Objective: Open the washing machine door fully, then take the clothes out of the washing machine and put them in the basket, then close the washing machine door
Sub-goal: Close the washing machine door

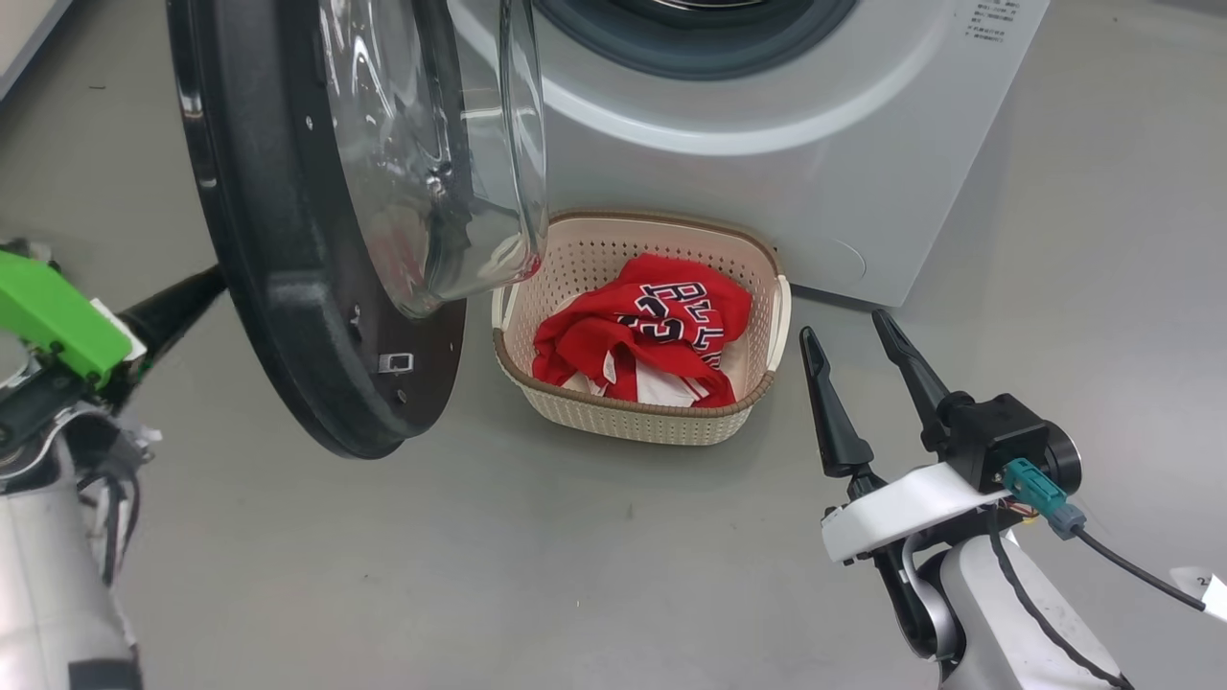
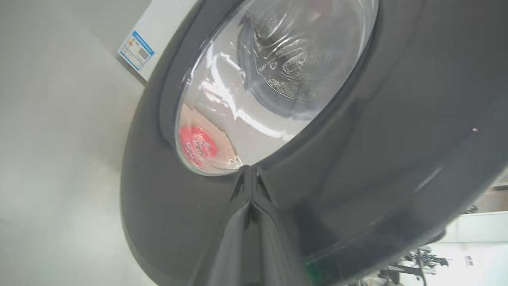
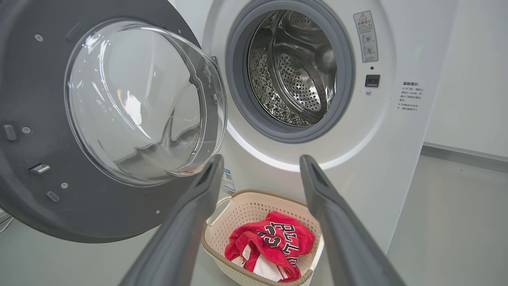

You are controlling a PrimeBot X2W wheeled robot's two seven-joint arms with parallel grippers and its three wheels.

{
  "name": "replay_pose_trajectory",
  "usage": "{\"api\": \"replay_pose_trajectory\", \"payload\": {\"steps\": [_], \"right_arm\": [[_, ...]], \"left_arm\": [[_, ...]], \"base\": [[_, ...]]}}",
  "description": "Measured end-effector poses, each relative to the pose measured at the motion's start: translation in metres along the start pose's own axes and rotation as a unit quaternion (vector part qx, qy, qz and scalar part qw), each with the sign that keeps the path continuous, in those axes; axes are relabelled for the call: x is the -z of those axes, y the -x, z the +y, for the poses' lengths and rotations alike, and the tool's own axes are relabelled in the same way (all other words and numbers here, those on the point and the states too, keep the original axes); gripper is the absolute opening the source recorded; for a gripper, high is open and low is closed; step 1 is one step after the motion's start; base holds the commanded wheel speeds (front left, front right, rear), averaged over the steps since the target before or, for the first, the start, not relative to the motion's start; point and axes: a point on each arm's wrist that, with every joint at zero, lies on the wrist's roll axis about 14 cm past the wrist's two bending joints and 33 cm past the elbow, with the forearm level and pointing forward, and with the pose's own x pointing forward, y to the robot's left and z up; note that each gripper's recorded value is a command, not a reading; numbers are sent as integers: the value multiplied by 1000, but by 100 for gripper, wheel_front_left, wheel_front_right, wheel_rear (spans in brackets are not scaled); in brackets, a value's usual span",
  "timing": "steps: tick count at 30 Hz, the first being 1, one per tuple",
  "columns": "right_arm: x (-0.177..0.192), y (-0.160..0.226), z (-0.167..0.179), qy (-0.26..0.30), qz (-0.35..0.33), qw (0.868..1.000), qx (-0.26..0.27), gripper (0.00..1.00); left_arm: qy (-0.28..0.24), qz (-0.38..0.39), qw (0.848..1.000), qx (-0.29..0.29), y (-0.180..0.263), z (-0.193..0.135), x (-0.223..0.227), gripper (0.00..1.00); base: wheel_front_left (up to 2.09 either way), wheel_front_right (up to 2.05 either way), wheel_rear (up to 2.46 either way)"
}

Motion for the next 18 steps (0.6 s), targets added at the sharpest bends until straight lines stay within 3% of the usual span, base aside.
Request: {"api": "replay_pose_trajectory", "payload": {"steps": [4, 8, 15, 18], "right_arm": [[-2, 0, 2, 1, -3, 1000, -2, 100], [-2, 0, 6, -1, -3, 1000, -5, 100], [-2, -1, 7, 0, -3, 1000, -6, 100], [-2, -1, 7, 0, -3, 1000, -7, 100]], "left_arm": [[-96, -44, 991, -80, 23, 21, -16, 0], [-170, -67, 976, -123, 37, 32, -16, 0], [-267, -125, 946, -139, 48, 29, -14, 0], [-285, -160, 935, -135, 54, 27, -16, 0]], "base": [[0, 0, 0], [0, 0, 0], [0, 0, 0], [0, 0, 0]]}}
